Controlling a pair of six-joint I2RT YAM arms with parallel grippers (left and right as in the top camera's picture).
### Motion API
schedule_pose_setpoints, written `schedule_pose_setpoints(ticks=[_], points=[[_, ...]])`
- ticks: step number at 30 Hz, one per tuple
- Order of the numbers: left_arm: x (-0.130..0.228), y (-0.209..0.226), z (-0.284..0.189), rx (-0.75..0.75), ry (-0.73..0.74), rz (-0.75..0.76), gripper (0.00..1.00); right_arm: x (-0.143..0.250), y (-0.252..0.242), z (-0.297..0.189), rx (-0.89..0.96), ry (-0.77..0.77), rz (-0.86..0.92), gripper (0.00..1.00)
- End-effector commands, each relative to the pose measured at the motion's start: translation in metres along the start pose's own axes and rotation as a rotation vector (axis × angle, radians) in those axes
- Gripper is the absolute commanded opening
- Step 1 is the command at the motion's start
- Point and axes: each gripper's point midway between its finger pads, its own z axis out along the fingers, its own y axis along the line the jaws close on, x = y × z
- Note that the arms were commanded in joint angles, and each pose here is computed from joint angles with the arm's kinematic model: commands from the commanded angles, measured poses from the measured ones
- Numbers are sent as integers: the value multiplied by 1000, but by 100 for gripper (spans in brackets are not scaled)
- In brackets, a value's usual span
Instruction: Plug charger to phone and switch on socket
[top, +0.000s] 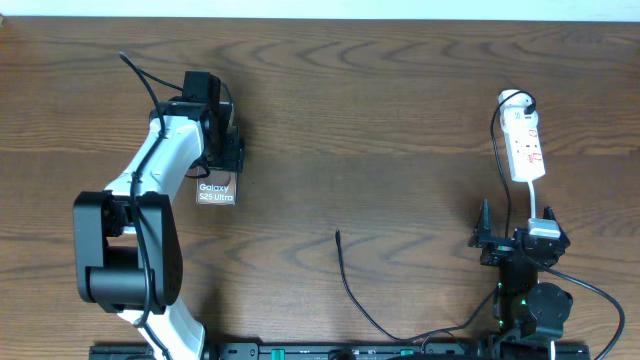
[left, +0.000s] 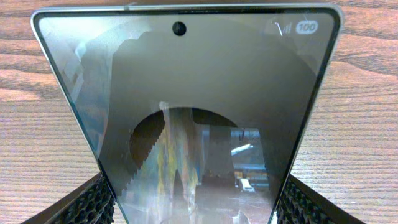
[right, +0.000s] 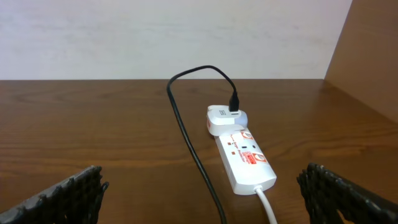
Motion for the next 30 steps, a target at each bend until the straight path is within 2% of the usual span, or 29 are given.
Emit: schedule_pose_setpoints(ticks=[1,30], points=[[-4,3,-10,-13,-29,2,7,1,-2,0,10,0,10,99],[1,3,3,-12,-9,3,8,1,-2,0,10,0,10,99]])
